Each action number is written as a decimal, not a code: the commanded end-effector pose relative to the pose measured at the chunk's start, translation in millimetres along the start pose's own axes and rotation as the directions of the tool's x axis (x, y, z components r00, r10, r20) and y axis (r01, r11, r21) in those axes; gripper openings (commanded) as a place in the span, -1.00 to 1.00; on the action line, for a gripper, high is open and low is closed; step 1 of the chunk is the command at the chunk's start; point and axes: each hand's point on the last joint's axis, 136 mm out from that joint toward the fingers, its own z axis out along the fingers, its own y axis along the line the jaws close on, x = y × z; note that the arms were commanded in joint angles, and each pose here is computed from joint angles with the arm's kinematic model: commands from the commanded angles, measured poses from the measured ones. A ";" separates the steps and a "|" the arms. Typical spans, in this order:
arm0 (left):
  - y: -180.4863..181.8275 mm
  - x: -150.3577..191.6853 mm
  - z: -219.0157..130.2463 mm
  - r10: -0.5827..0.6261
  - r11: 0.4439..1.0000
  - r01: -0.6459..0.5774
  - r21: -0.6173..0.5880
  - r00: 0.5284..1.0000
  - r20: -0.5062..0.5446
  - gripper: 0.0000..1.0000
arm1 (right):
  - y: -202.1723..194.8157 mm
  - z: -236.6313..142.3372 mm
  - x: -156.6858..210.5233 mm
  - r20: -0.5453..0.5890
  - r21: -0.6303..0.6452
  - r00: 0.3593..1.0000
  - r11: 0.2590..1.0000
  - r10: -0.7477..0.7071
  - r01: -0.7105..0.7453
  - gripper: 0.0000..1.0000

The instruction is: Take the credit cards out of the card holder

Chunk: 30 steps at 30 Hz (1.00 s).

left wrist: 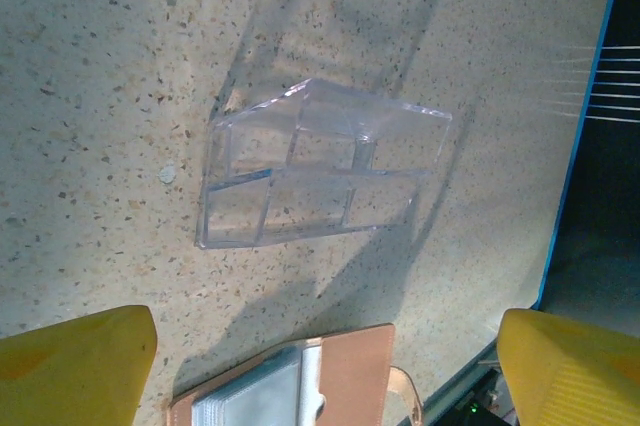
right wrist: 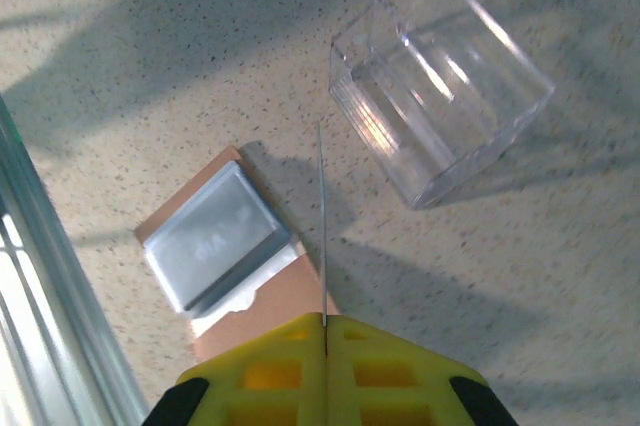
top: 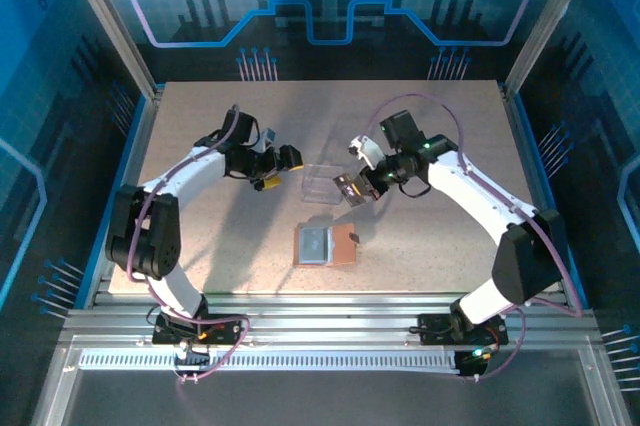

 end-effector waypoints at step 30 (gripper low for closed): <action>-13.3 11.7 61.9 -0.020 0.989 0.045 0.139 0.985 -0.173 0.73 | 1.6 -21.7 6.7 -0.005 0.058 0.992 0.990 -0.128 0.128 -1.00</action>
